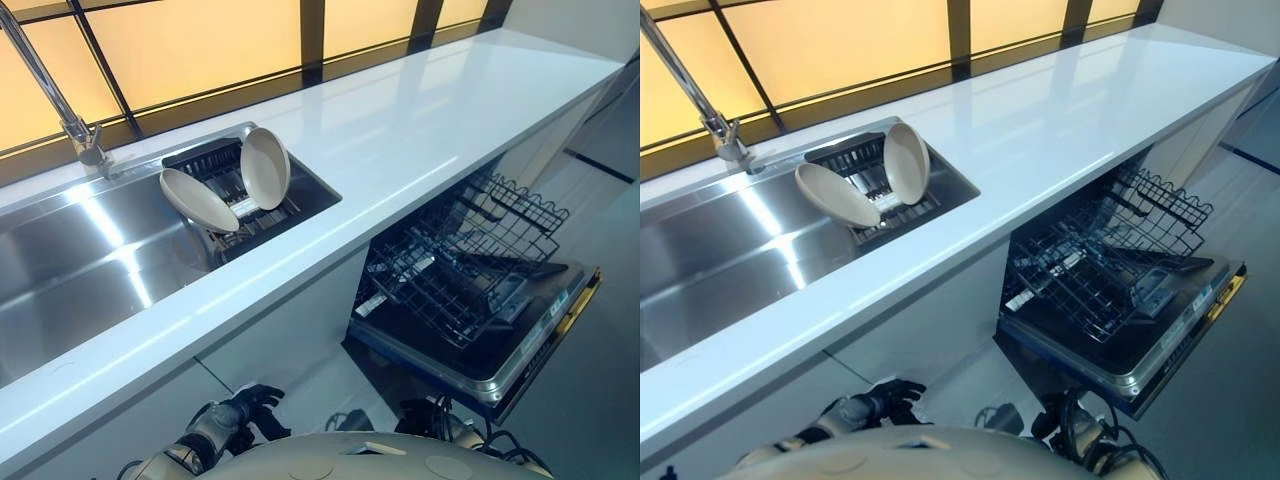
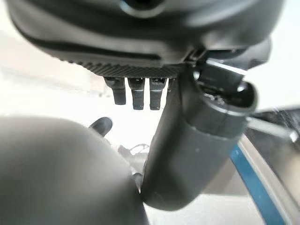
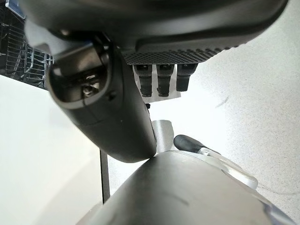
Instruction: Pick up plates and place into dishwasher.
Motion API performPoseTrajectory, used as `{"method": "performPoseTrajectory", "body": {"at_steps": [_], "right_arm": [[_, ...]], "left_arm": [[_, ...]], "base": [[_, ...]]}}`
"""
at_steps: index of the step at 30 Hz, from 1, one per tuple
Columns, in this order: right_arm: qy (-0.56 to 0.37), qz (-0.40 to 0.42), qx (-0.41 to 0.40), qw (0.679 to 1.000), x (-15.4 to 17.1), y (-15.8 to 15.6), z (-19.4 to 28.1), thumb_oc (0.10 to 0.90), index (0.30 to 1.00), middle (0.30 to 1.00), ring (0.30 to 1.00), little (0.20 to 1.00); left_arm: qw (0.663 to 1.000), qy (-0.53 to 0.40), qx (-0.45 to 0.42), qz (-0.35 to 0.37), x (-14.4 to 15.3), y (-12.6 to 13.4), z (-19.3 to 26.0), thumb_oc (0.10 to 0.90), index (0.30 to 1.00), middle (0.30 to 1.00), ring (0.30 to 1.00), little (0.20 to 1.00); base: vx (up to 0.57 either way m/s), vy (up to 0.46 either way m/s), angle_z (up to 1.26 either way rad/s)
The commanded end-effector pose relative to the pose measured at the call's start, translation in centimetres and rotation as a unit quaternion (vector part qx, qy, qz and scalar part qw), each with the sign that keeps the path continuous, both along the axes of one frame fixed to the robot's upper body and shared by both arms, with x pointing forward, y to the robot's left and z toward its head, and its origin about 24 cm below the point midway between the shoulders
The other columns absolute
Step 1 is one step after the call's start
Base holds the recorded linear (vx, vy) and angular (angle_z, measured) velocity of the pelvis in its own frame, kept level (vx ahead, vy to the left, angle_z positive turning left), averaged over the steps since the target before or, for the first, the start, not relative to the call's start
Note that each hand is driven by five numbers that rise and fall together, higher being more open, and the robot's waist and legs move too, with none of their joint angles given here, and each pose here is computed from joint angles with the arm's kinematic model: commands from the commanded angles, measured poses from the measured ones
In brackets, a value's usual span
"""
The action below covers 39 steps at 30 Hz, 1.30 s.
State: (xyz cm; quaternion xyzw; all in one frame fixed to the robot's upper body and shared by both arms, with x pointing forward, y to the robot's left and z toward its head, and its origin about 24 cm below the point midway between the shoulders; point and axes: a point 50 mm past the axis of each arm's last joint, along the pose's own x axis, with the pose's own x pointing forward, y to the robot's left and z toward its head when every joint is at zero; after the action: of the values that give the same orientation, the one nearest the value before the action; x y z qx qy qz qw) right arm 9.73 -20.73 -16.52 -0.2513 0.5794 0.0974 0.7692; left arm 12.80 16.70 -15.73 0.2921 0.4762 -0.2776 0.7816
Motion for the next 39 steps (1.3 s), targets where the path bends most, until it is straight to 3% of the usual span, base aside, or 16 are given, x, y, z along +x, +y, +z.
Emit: {"method": "performPoseTrajectory", "body": {"at_steps": [1,10,13,17,22,27,31,39], "right_arm": [[-0.017,0.048,-0.005,0.999,2.0,0.0,0.5,0.800,0.900,0.900,0.900,0.900],[-0.023,0.057,-0.007,0.998,3.0,0.2,1.0,0.800,0.900,0.900,0.900,0.900],[-0.026,0.055,-0.007,0.998,3.1,0.2,1.1,0.800,0.900,0.900,0.900,0.900],[-0.029,0.046,-0.009,0.999,2.8,0.1,1.0,0.800,0.900,0.900,0.900,0.900],[-0.030,0.032,-0.004,0.999,2.4,0.5,0.8,0.800,0.900,0.900,0.900,0.900],[-0.028,0.026,0.001,0.999,2.1,1.1,0.6,0.800,0.900,0.900,0.900,0.900],[-0.035,0.018,0.004,0.999,1.9,1.6,0.5,0.800,0.900,0.900,0.900,0.900],[-0.042,0.023,0.012,0.999,1.3,1.8,0.4,0.800,0.900,0.900,0.900,0.900]], "left_arm": [[0.992,-0.073,0.021,-0.103,3.5,-0.5,1.4,0.800,0.900,0.900,0.900,0.900],[0.941,-0.251,-0.108,-0.202,11.5,-7.0,9.4,0.800,0.900,0.900,0.900,0.900],[0.920,-0.286,-0.145,-0.225,12.8,-8.2,12.4,0.800,0.900,0.900,0.900,0.900],[0.843,-0.383,-0.219,-0.308,14.0,-10.9,20.5,0.800,0.900,0.900,0.900,0.900],[0.756,-0.459,-0.311,-0.348,13.2,-12.7,28.6,0.800,0.900,0.900,0.900,0.900],[0.646,-0.571,-0.336,-0.380,12.0,-12.9,35.2,0.800,0.900,0.900,0.900,0.900],[0.557,-0.677,-0.281,-0.390,11.2,-12.2,39.7,0.800,0.900,0.900,0.900,0.900],[0.478,-0.770,-0.198,-0.373,10.8,-9.9,44.3,0.800,0.900,0.900,0.900,0.900]], "base": [[0.00,0.000,0.00],[-0.01,0.000,-0.03],[0.00,0.000,0.00],[-0.01,-0.002,0.04],[0.01,-0.026,0.08],[0.02,-0.027,0.11],[0.01,-0.015,0.06],[0.01,-0.004,0.02]]}}
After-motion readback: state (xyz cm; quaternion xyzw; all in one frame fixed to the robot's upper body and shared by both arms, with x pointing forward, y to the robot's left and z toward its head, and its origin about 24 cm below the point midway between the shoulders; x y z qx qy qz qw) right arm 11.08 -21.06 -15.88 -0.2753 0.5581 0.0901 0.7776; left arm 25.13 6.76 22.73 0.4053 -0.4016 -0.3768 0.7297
